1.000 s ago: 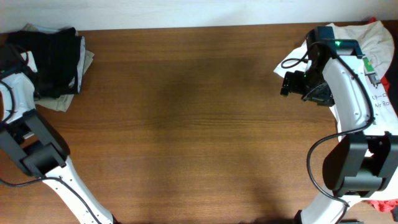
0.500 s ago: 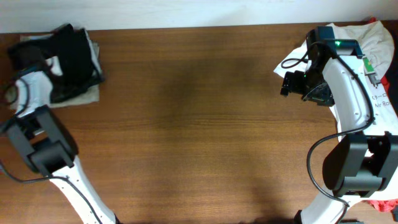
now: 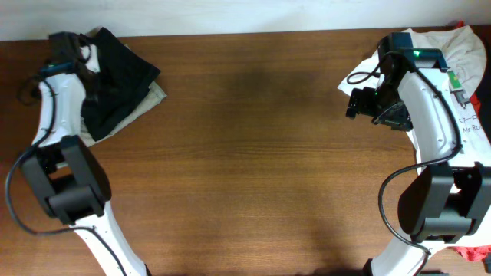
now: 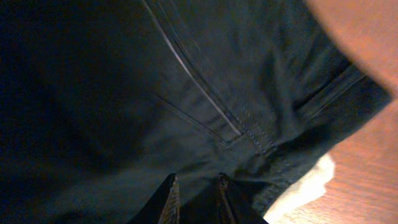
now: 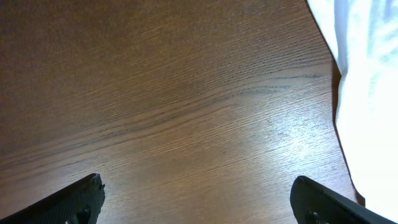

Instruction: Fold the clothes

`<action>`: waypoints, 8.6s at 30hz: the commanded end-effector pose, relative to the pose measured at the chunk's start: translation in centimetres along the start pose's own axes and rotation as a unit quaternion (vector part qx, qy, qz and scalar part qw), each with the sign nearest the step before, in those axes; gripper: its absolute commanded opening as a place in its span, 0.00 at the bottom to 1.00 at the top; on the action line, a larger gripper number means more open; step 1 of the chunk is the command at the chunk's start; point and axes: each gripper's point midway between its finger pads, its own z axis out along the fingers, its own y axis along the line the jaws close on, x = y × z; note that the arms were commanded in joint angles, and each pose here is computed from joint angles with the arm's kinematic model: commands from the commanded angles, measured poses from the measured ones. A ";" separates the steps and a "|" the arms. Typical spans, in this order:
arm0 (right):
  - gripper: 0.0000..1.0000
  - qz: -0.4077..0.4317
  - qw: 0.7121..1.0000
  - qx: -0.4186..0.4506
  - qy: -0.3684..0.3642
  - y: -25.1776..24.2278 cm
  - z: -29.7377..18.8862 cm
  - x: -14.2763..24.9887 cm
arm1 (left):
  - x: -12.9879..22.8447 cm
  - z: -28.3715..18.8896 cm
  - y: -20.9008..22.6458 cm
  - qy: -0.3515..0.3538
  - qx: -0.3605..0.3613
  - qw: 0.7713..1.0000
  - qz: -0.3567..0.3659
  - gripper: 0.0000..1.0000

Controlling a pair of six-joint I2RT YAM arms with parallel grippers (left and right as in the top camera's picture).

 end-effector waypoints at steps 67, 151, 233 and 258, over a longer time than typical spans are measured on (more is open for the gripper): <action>0.99 0.000 1.000 0.008 -0.008 -0.3 -0.4 -0.1 | 13.9 5.0 16.0 0.116 -0.167 0.959 -0.196 0.01; 0.99 0.000 1.000 0.008 -0.008 -0.3 -0.4 -0.1 | 23.3 -40.3 -10.0 -0.274 0.194 0.942 0.019 0.99; 0.99 -0.102 0.737 -0.245 -0.622 1.8 -4.2 14.6 | 24.8 -20.0 -7.5 -0.466 0.077 0.869 0.150 0.99; 0.99 -0.157 0.736 -0.188 -0.632 1.6 -3.6 14.6 | 24.8 -20.0 -7.5 -0.466 0.077 0.869 0.150 0.99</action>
